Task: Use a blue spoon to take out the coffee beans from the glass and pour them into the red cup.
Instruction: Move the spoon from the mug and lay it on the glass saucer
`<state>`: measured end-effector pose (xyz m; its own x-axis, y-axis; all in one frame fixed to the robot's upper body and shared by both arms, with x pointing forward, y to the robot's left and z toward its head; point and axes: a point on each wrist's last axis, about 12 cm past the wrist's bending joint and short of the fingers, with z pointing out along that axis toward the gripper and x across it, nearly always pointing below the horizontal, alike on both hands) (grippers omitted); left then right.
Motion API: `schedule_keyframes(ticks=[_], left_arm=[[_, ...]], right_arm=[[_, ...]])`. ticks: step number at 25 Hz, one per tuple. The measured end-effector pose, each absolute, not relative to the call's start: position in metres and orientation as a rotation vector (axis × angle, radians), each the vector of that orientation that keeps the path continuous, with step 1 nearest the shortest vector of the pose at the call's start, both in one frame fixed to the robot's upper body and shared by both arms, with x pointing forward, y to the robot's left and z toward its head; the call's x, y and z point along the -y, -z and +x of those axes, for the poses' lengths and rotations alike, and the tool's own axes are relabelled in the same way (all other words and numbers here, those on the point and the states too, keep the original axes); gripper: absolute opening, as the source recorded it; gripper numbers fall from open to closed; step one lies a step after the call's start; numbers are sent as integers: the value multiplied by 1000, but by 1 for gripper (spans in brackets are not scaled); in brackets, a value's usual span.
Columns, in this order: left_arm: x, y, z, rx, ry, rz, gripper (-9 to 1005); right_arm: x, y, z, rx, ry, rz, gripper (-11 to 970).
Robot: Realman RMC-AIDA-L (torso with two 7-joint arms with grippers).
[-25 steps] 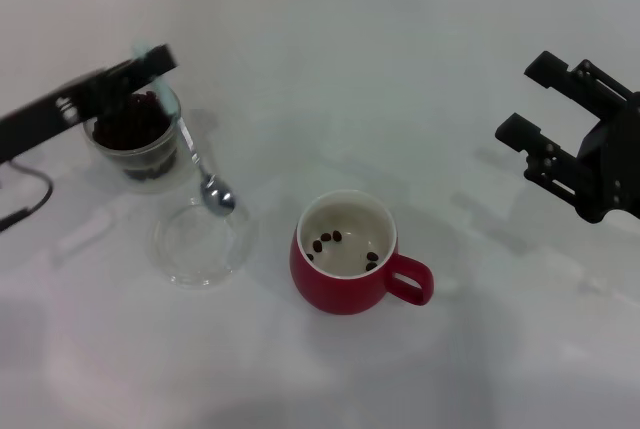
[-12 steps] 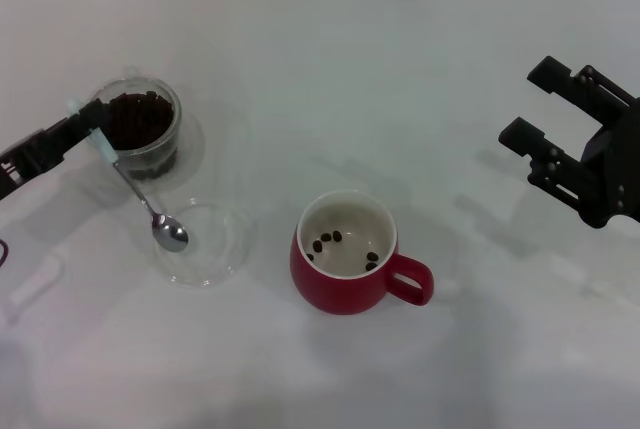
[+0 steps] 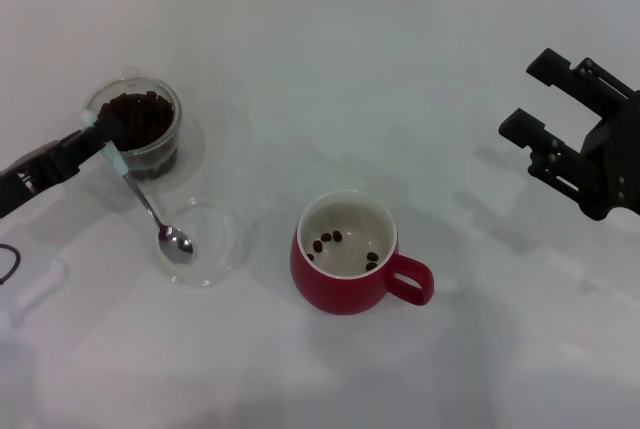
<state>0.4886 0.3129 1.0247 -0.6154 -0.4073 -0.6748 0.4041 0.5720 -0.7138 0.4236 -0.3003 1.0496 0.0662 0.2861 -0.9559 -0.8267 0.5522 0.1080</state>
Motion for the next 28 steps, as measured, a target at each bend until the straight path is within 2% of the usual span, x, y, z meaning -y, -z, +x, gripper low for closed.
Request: schedule_keyframes(ticks=[28], left_arm=[[-286, -1022, 504, -1975, 1180, 122, 129]], right_arm=[[301, -1048, 427, -1252, -884, -538, 698]])
